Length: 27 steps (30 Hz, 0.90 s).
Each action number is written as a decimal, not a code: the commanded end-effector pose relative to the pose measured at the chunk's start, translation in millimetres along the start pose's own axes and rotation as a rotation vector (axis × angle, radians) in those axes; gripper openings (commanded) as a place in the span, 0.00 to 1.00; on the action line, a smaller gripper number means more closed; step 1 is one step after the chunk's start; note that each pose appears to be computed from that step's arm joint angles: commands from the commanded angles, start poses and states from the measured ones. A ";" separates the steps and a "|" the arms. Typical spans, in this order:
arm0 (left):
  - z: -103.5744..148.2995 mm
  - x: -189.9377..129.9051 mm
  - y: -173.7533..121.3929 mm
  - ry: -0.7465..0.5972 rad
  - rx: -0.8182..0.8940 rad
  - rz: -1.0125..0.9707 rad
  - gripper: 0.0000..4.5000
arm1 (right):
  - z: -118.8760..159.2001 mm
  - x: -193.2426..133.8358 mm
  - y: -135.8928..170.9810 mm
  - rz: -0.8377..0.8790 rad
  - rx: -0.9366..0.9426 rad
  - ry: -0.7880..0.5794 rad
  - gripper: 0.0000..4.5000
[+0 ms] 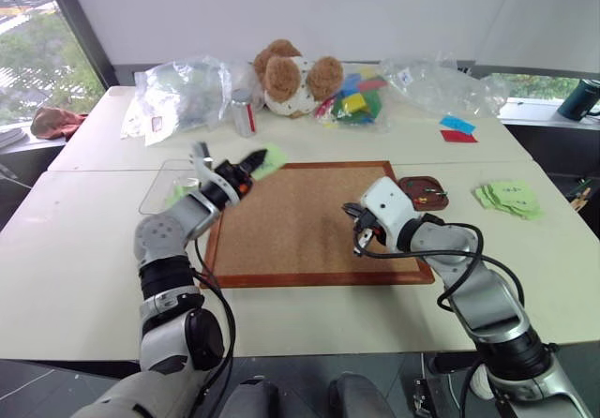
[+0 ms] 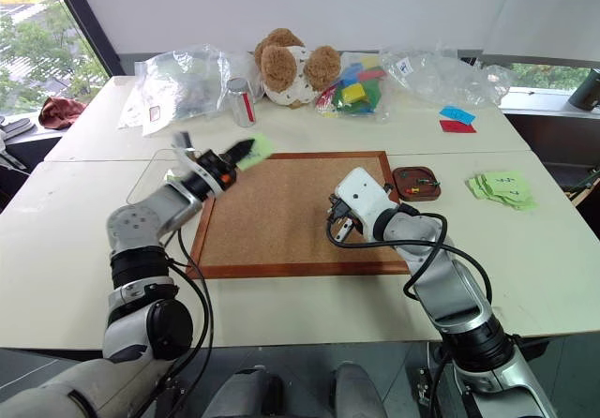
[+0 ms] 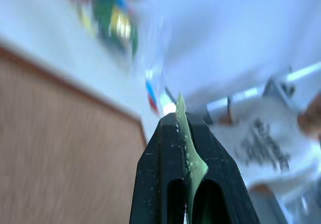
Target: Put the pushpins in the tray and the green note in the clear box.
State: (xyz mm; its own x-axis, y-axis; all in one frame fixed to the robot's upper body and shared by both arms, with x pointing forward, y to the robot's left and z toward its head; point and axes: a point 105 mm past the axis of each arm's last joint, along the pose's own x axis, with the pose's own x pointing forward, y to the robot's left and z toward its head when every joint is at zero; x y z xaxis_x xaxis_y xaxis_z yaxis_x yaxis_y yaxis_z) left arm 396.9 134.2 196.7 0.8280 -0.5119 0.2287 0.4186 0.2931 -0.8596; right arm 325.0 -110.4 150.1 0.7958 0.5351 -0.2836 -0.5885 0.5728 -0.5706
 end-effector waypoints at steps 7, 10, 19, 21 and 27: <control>85.3 -64.0 -16.8 -0.451 0.101 0.231 0.02 | 12.5 -1.3 -12.3 -0.005 -0.030 -0.059 0.00; 97.0 -79.6 3.6 -0.505 0.103 0.340 0.02 | 16.0 1.6 -12.8 0.014 -0.046 -0.072 0.00; 99.1 -85.4 51.9 -0.519 0.091 0.530 0.02 | 24.1 2.0 -13.3 0.035 -0.054 -0.102 0.00; 95.3 -83.8 60.5 -0.498 0.087 0.556 0.02 | 37.0 -2.8 -9.7 0.080 -0.017 -0.166 0.00; 89.0 -85.9 76.8 -0.453 0.090 0.635 0.40 | 70.6 -20.9 -12.5 0.195 0.107 -0.311 0.00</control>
State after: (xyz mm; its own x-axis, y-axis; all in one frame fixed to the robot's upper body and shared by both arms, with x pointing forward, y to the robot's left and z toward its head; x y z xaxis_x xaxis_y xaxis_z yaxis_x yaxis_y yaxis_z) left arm 392.2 266.9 143.2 0.9823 0.1297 -0.1349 -0.1805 0.4664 -0.8660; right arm 313.8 -87.8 200.6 0.6251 0.7624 -0.1672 -0.7410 0.5123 -0.4341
